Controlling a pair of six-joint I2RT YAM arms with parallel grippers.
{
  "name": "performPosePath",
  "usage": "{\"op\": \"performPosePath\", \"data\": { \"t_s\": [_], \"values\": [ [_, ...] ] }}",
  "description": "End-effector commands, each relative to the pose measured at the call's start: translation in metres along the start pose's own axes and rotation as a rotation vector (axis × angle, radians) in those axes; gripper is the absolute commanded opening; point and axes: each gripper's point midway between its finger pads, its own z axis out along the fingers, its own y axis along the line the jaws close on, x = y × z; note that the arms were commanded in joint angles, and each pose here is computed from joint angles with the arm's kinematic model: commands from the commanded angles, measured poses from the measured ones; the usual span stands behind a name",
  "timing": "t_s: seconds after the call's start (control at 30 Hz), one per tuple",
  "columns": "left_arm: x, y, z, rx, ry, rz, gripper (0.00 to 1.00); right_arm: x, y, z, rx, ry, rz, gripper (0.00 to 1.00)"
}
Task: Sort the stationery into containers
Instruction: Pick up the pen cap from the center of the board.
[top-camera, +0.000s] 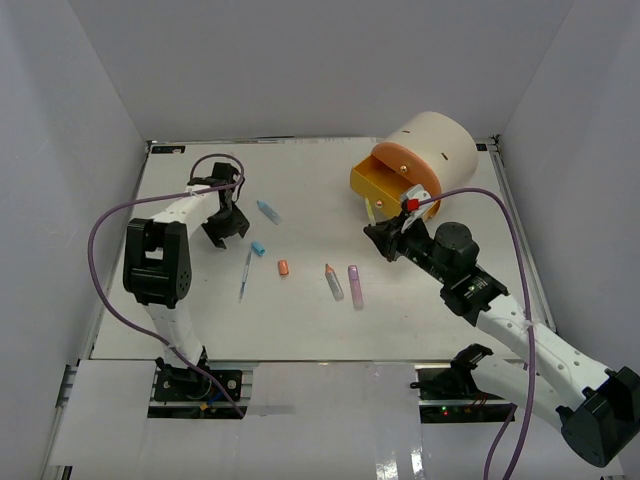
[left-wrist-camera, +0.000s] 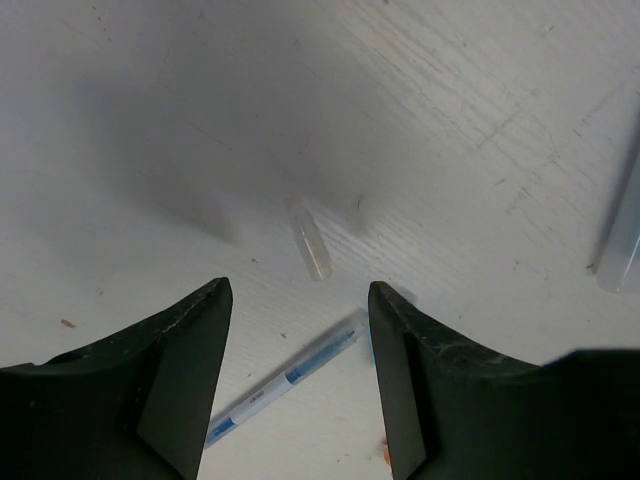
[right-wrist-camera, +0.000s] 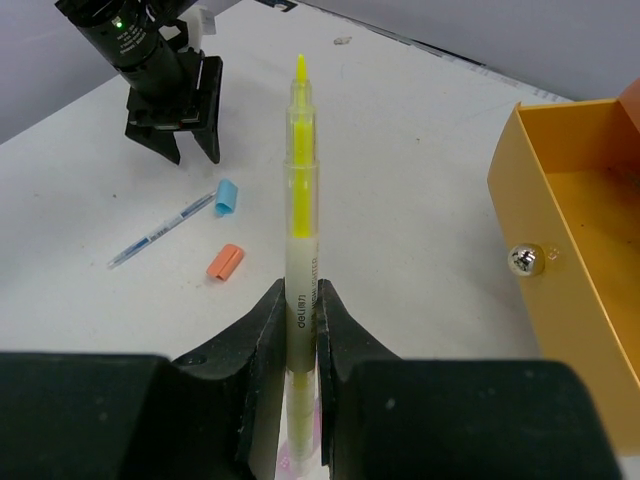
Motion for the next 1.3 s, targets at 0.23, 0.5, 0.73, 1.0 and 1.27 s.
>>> {"op": "performPosePath", "data": {
  "t_s": [0.23, 0.5, 0.73, 1.0, 1.27],
  "values": [
    [-0.01, -0.006, 0.007, -0.015, 0.002, -0.067, 0.52, -0.005, -0.001, -0.002, 0.013, -0.035, 0.002, 0.08],
    [-0.009, -0.007, 0.018, -0.014, 0.016, -0.09, 0.44, -0.004, -0.002, -0.002, 0.018, -0.031, 0.0, 0.08],
    [-0.01, 0.0, 0.026, -0.028, 0.025, -0.107, 0.42, -0.001, -0.003, -0.001, 0.018, -0.025, -0.002, 0.08],
    [-0.009, 0.004, 0.03, -0.029, 0.029, -0.11, 0.33, 0.001, -0.002, 0.0, 0.013, -0.012, -0.008, 0.08],
    [-0.007, -0.001, 0.026, 0.014, 0.037, -0.118, 0.16, 0.003, 0.004, 0.002, -0.024, 0.003, -0.02, 0.08]
  ]
}}
